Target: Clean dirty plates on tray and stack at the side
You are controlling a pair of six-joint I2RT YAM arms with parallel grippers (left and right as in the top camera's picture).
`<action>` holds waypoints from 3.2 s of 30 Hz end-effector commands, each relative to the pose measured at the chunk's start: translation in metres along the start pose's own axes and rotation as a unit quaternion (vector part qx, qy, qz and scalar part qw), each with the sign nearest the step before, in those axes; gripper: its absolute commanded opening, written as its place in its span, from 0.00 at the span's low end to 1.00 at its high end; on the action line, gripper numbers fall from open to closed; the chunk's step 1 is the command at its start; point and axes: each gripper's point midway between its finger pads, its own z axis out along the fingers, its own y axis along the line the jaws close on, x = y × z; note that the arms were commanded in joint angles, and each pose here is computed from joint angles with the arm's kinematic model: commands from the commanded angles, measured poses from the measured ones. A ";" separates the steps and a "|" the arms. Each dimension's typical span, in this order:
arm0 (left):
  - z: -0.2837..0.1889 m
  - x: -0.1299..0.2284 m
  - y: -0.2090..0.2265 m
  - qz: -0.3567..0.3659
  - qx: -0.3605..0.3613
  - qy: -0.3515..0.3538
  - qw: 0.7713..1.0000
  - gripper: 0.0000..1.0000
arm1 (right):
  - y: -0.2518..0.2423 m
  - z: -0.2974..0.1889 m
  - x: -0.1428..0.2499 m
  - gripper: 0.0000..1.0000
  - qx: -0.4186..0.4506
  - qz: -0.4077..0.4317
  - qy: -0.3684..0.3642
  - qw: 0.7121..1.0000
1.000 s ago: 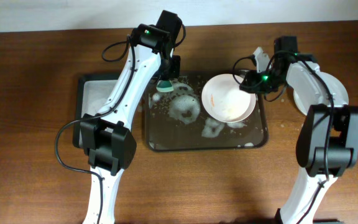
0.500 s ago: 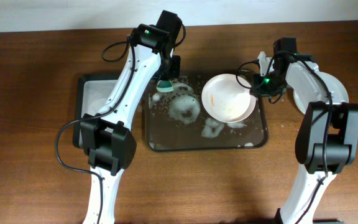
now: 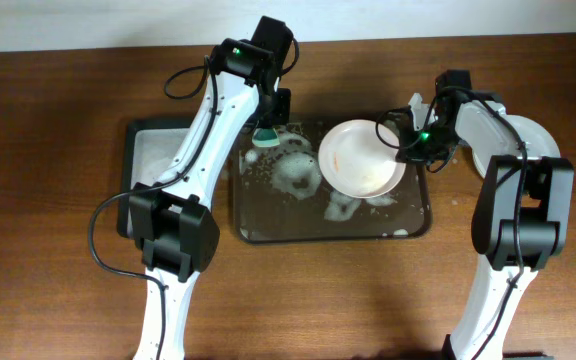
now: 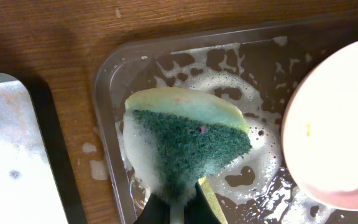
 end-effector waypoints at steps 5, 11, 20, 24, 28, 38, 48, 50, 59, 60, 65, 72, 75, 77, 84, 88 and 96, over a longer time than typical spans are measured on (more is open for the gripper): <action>0.003 -0.002 0.001 0.001 0.005 -0.001 1.000 0.01 | 0.038 0.006 0.014 0.06 -0.087 0.068 0.038 0.993; 0.005 -0.004 -0.008 0.001 0.027 -0.001 1.000 0.01 | 0.028 -0.009 0.032 0.05 -0.047 0.094 0.087 0.991; 0.018 -0.003 -0.009 0.001 0.027 0.006 1.000 0.01 | 0.060 0.018 0.018 0.17 0.020 0.055 0.058 0.997; 0.031 0.005 -0.018 0.001 0.051 0.032 0.998 0.01 | 0.074 0.025 0.011 0.06 0.029 0.042 0.042 0.998; 0.043 0.012 -0.021 0.001 0.058 0.053 0.997 0.01 | 0.076 0.028 0.010 0.04 0.028 0.041 0.038 0.998; 0.041 0.009 -0.036 0.045 0.104 0.046 0.992 0.01 | 0.082 0.040 0.016 0.04 0.001 0.038 0.039 0.998; 0.081 0.020 -0.041 0.044 0.098 0.077 0.991 0.01 | 0.084 0.041 0.011 0.04 0.000 0.033 0.029 0.999; 0.092 0.026 -0.047 0.050 0.096 0.087 0.990 0.01 | 0.084 0.041 0.011 0.04 0.000 0.033 0.029 0.999; 0.124 0.068 -0.077 0.046 0.080 0.152 0.984 0.01 | 0.084 0.041 0.011 0.04 0.000 0.033 0.029 0.999; 0.123 0.073 -0.080 0.044 0.082 0.162 0.982 0.01 | 0.084 0.041 0.011 0.04 0.000 0.033 0.029 0.999; 0.121 0.081 -0.095 0.052 0.102 0.172 0.978 0.01 | 0.085 0.041 0.010 0.04 -0.002 0.033 0.028 0.999; 0.147 0.038 -0.051 0.047 -0.015 0.079 0.996 0.01 | 0.085 0.041 0.011 0.04 -0.002 0.033 0.029 0.999; 0.153 0.023 -0.022 0.041 -0.081 0.049 0.995 0.01 | 0.085 0.041 0.011 0.04 -0.002 0.033 0.029 0.999; 0.155 0.015 -0.010 0.036 -0.103 0.034 0.993 0.01 | 0.085 0.041 0.011 0.04 -0.002 0.033 0.029 0.999; 0.155 0.022 -0.009 0.036 -0.097 0.051 0.993 0.01 | 0.085 0.041 0.011 0.04 -0.002 0.033 0.030 0.999; 0.147 0.064 -0.075 0.118 0.106 0.142 0.977 0.01 | 0.085 0.041 0.011 0.04 -0.002 0.033 0.029 0.999; 0.132 0.059 -0.124 0.176 0.254 0.113 0.944 0.01 | 0.085 0.041 0.011 0.04 -0.002 0.033 0.030 0.999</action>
